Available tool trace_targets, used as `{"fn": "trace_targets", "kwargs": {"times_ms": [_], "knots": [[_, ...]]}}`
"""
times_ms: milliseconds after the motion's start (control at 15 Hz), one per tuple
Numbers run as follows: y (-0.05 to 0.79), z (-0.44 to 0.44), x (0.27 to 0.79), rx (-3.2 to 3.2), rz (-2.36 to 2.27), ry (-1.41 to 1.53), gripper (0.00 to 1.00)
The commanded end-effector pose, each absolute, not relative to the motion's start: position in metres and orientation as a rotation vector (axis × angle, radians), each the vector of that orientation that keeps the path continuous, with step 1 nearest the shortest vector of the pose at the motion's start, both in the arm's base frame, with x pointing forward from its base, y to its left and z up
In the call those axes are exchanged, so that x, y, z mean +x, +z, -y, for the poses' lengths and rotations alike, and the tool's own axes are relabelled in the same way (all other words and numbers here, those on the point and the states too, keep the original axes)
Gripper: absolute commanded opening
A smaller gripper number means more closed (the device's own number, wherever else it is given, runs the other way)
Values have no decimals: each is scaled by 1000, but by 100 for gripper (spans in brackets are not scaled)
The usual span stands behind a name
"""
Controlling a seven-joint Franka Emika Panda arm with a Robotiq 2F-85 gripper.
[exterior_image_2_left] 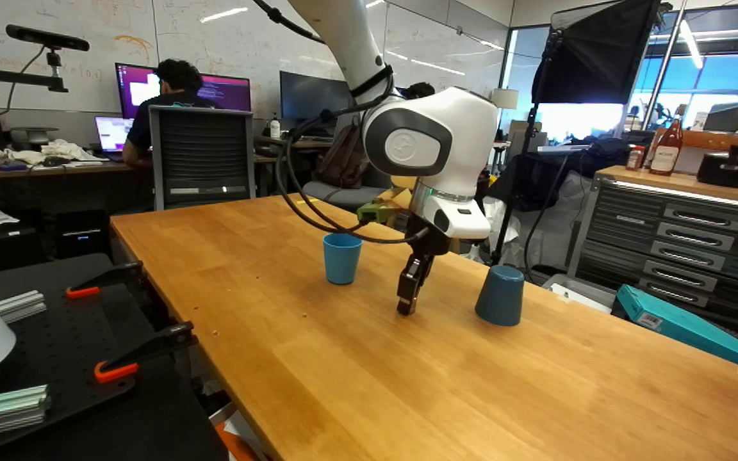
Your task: Put the silver object in the light blue cup
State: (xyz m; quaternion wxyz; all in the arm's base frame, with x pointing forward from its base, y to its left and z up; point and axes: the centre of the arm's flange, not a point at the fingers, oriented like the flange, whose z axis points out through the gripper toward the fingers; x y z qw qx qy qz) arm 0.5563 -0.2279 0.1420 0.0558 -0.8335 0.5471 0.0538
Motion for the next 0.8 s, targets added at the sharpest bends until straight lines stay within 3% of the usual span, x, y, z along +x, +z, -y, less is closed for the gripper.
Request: {"fn": "trace_targets", "kwargs": {"times_ms": [0,733], "knots": [[160,227,562,-2498,-1580,121,6],[285,146,545,-2411,-1173,225,8]]}}
